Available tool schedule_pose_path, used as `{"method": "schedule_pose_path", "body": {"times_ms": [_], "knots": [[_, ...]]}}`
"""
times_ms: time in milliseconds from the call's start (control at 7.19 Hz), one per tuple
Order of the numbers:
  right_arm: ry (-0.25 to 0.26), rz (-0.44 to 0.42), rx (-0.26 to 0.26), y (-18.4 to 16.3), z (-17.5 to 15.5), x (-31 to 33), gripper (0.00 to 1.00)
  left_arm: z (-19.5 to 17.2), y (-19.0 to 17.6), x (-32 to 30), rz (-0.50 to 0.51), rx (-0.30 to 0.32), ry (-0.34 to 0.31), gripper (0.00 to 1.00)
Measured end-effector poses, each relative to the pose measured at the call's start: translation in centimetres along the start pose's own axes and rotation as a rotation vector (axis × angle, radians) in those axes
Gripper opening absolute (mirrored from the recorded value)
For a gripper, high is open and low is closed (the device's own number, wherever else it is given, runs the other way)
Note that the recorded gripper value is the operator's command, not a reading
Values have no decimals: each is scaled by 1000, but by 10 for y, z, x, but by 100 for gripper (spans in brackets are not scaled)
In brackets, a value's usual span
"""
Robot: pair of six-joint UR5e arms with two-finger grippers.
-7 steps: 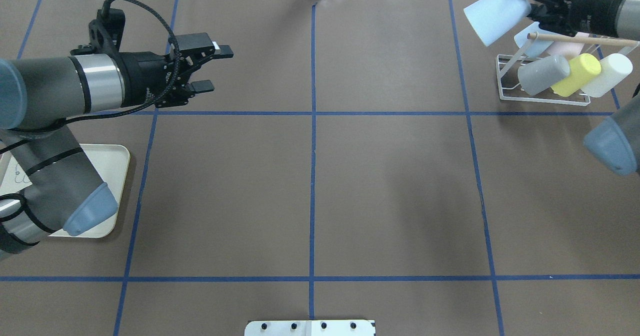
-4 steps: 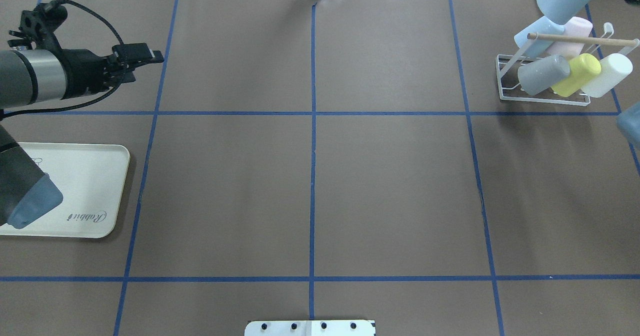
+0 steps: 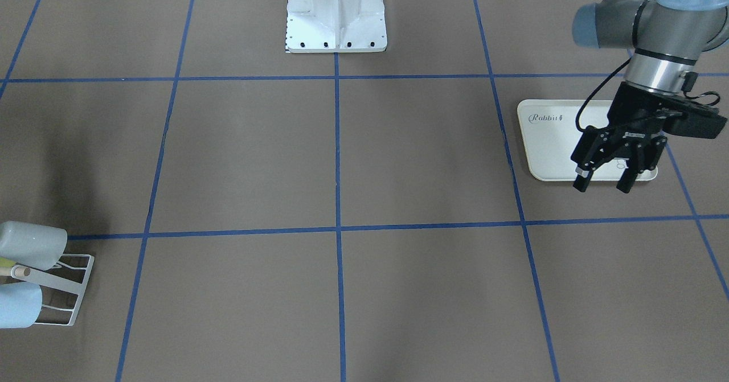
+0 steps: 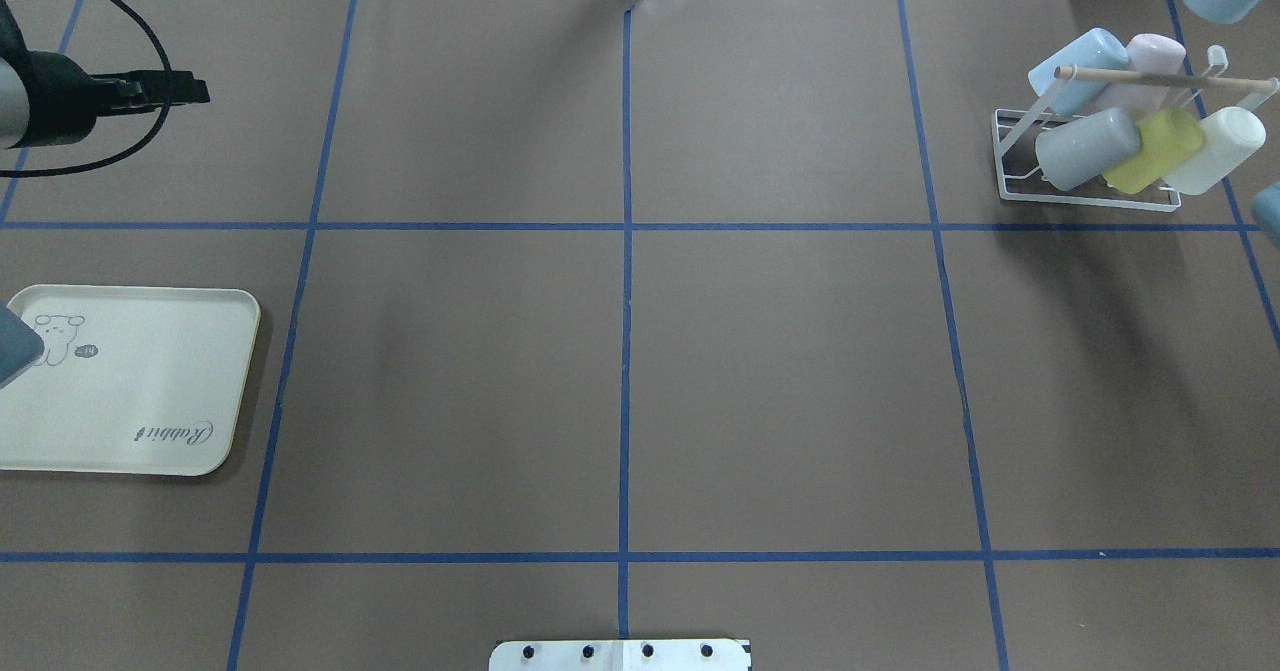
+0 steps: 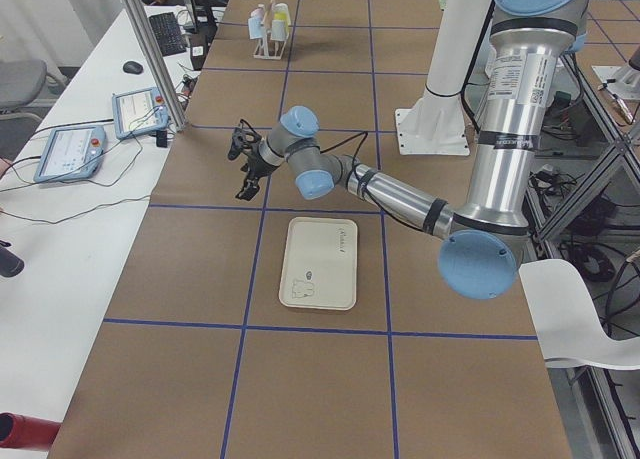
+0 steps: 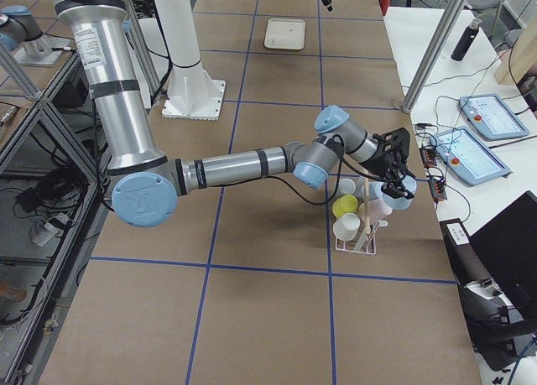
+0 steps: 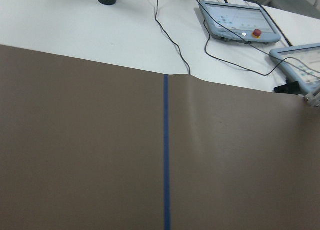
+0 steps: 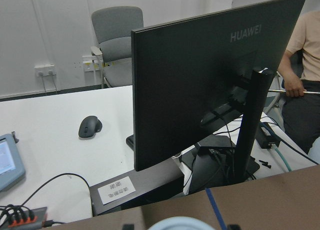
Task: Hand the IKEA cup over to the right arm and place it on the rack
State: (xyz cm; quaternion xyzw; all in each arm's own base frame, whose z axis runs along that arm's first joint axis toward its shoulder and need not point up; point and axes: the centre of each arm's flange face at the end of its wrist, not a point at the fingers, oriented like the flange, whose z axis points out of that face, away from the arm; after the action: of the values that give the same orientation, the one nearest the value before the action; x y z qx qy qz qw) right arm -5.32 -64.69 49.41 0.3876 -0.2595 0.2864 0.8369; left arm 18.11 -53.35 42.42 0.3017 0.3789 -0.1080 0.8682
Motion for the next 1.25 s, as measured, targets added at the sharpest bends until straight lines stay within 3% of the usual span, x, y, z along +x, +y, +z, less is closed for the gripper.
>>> {"method": "schedule_pose_path", "body": {"times_ms": [417,1112,1251], "knots": [[44,5,1,13,21,23,0,-2,0,-24,87,-20,-55,100],[28,14,-37,60,26,35,0,-5,1,-24,93,-20,-55,100],[31,14,-43,67,26,40,30,-5,1,-24,92,-20,-55,100]]}}
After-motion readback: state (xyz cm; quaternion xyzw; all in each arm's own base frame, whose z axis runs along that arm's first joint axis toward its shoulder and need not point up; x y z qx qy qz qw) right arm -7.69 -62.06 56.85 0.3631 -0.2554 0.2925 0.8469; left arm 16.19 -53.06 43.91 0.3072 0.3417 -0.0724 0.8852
